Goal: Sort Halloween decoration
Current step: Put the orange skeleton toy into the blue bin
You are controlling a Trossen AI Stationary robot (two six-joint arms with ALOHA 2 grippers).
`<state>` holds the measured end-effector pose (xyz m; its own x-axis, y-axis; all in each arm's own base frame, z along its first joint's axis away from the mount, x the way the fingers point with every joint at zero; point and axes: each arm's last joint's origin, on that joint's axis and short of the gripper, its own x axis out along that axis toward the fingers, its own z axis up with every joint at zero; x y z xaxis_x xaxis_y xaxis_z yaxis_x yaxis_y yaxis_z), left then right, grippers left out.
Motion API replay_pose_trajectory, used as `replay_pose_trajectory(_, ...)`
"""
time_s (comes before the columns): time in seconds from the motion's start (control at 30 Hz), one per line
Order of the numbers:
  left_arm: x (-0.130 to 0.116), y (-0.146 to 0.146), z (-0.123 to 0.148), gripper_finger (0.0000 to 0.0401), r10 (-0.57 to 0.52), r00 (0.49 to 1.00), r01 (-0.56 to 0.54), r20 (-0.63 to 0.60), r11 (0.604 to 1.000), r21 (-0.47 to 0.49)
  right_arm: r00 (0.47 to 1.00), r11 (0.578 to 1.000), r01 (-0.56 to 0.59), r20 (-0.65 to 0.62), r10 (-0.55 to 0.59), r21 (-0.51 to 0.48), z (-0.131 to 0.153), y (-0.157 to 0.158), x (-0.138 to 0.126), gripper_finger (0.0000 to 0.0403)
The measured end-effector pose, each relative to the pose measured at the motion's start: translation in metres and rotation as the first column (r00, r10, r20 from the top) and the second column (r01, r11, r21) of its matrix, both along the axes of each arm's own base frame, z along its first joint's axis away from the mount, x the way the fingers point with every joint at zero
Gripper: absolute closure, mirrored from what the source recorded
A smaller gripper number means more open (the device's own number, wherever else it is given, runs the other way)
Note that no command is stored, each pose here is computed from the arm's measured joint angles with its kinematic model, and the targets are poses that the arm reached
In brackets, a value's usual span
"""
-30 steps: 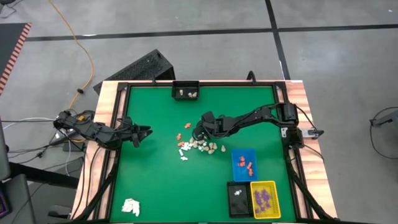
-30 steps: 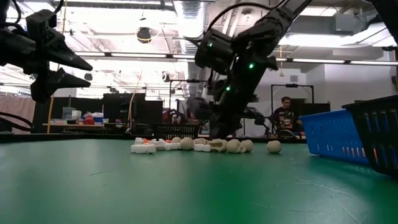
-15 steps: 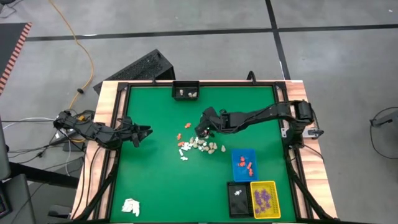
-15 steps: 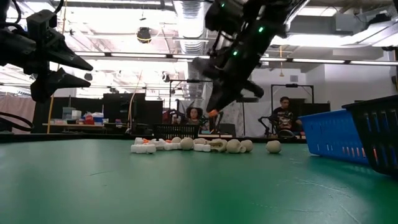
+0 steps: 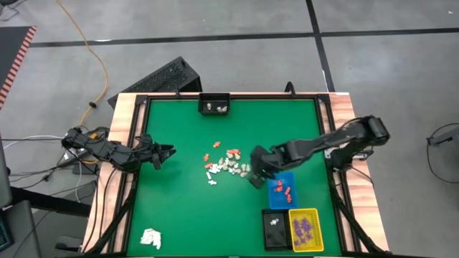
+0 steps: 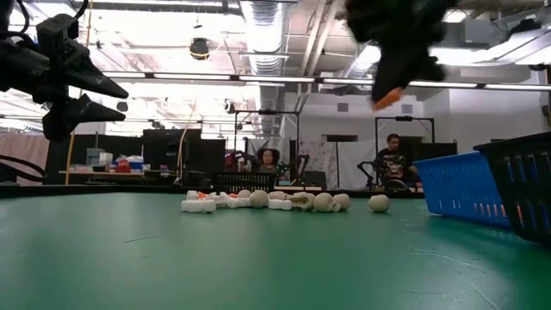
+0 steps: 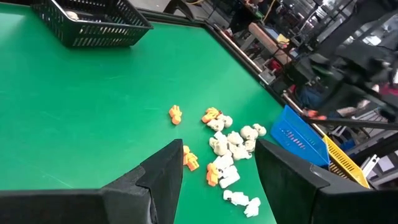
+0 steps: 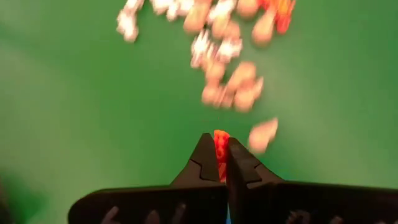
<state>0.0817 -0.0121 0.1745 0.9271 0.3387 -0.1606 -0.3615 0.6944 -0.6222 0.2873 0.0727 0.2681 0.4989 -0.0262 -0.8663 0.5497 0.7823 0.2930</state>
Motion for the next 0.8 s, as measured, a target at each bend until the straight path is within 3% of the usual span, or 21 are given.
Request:
replay_pose_trajectory(0.17, 0.0, 0.0, 0.0, 0.0212, 0.001, 1.0, -0.001, -0.003, 1.0, 0.002, 0.998, 0.998, 0.032, -0.057, -0.029, 0.062, 0.009, 0.028, -0.028, 0.04)
replay_pose_trajectory(0.3, 0.0, 0.0, -0.001, 0.0212, 0.003, 1.0, -0.003, -0.007, 1.0, 0.004, 0.98, 0.992, 0.109, -0.173, -0.097, 0.063, 0.001, 0.045, -0.044, 0.04)
replay_pose_trajectory(0.6, 0.0, 0.0, -0.001, 0.0212, 0.009, 1.0, -0.009, -0.005, 1.0, 0.001, 0.951, 0.992, 0.125, -0.287, -0.117, 0.01, -0.017, 0.064, -0.05, 0.038)
replay_pose_trajectory(0.8, 0.0, 0.0, -0.001, 0.0212, 0.009, 1.0, -0.009, -0.005, 1.0, 0.0, 0.948, 0.996, 0.091, -0.305, -0.09, -0.011, -0.022, 0.066, -0.048, 0.034)
